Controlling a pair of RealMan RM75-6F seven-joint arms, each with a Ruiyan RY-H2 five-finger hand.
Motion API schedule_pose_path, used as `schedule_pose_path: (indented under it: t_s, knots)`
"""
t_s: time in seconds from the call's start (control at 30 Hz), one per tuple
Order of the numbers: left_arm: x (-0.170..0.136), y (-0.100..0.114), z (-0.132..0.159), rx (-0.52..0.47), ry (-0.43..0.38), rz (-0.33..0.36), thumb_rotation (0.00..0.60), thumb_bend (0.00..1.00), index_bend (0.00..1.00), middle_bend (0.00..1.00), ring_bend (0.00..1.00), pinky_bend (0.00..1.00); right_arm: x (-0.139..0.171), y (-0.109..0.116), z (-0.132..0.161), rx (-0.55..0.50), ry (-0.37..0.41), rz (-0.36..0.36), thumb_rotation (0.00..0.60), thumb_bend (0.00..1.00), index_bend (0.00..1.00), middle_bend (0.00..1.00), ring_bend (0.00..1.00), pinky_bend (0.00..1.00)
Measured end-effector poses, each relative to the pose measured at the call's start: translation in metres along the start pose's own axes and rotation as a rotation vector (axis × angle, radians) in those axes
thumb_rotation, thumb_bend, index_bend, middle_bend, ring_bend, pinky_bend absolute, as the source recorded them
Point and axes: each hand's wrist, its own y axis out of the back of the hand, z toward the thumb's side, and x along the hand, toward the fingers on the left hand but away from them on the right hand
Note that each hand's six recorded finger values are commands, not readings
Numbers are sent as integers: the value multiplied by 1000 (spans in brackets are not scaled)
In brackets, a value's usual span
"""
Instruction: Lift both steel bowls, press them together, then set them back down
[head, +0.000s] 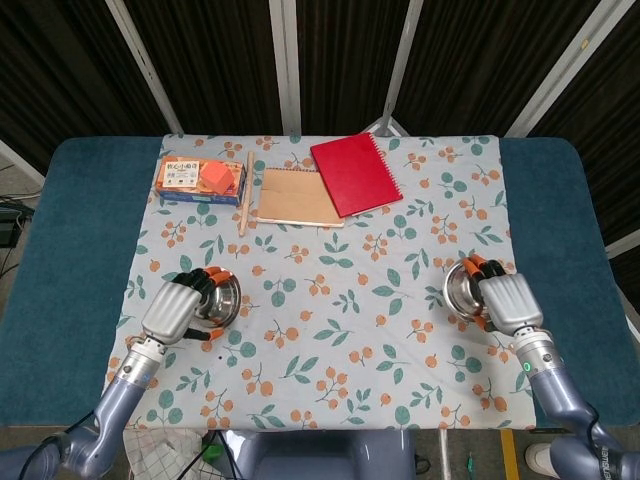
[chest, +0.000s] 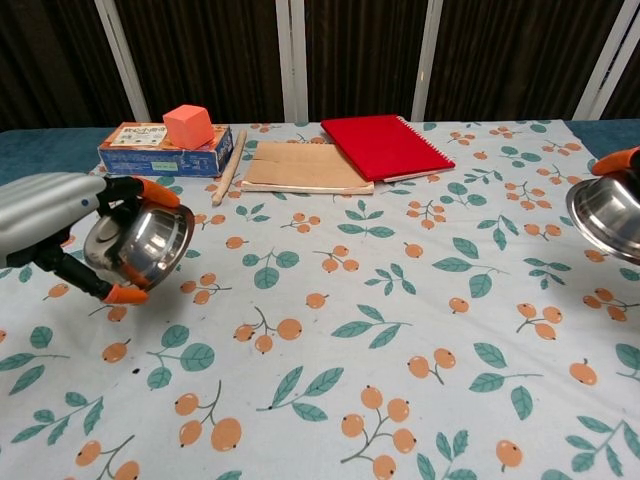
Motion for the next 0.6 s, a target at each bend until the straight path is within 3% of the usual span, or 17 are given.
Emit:
schedule_pose_path:
  t_s: [0.2,0.3,0.37,0.6]
  knots:
    - [0,12,-10,-163,3,114,600,335,466,604,465,727,4,15,-5,-155,14,-84,600,365,831,750,627,544]
    - [1,20,-16,-254,0,208,600,335,465,602,464,727,6,22,-10,-275,22,-117,600,364,832,750,627,544]
    - [2,25,-20,-315,-10,279,600,335,464,599,464,727,7,26,-13,-379,28,-131,600,364,832,750,627,544]
    - [6,35,-11,-458,-91,422,600,335,465,599,464,727,10,38,-22,-820,55,-106,600,374,832,750,627,544]
